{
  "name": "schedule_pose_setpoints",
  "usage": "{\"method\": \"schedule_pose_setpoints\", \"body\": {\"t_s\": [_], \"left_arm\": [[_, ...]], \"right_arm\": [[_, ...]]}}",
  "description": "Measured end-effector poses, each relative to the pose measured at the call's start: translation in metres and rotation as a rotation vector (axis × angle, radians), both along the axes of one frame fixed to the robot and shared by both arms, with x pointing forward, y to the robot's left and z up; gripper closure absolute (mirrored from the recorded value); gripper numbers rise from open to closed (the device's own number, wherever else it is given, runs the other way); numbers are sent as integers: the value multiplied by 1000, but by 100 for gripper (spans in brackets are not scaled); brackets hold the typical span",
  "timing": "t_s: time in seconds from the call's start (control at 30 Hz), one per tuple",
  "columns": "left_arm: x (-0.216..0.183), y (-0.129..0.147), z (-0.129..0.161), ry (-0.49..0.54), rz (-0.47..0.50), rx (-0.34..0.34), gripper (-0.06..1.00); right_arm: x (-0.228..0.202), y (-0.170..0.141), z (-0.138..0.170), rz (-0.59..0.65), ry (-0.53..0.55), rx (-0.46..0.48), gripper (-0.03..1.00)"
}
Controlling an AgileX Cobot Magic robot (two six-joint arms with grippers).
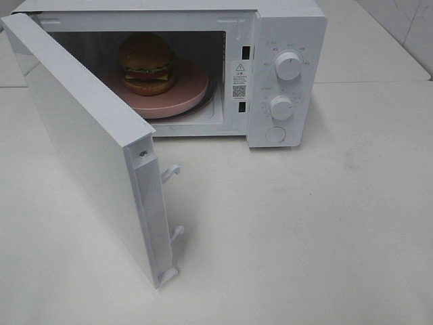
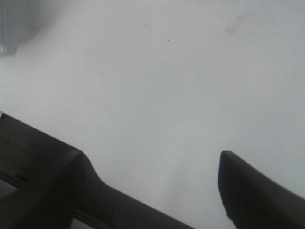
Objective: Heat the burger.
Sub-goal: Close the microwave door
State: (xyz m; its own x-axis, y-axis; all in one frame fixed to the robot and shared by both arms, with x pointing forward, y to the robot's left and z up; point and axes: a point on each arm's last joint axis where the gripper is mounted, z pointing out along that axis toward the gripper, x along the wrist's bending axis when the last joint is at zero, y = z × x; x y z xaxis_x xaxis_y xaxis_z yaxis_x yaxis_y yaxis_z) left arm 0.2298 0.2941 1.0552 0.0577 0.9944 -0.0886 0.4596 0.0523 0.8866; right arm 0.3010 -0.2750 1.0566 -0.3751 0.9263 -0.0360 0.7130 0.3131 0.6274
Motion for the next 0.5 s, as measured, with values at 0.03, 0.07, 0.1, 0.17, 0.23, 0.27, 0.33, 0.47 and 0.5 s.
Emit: {"method": "schedule_pose_setpoints", "body": {"t_s": [0.03, 0.07, 0.1, 0.17, 0.23, 0.27, 0.33, 0.47, 0.5], "left_arm": [[0, 0, 0, 0, 0, 0, -5], [0, 0, 0, 0, 0, 0, -5], [0, 0, 0, 0, 0, 0, -5], [0, 0, 0, 0, 0, 0, -5], [0, 0, 0, 0, 0, 0, -5], [0, 0, 0, 0, 0, 0, -5], [0, 0, 0, 0, 0, 0, -5], [0, 0, 0, 0, 0, 0, -5], [0, 0, 0, 0, 0, 0, -5]], "right_arm": [[0, 0, 0, 0, 0, 0, 22], [-4, -4, -3, -42, -17, 18, 22], [-6, -5, -4, -55, -25, 31, 22], [-10, -8, -6, -90, -41, 50, 22], [-14, -12, -4, -128, -68, 65, 22], [-16, -13, -4, -146, -81, 71, 22], [-21, -16, -2, -177, -116, 85, 22], [-32, -21, -1, -234, -181, 113, 22], [-32, -21, -1, -234, -181, 113, 22]]}}
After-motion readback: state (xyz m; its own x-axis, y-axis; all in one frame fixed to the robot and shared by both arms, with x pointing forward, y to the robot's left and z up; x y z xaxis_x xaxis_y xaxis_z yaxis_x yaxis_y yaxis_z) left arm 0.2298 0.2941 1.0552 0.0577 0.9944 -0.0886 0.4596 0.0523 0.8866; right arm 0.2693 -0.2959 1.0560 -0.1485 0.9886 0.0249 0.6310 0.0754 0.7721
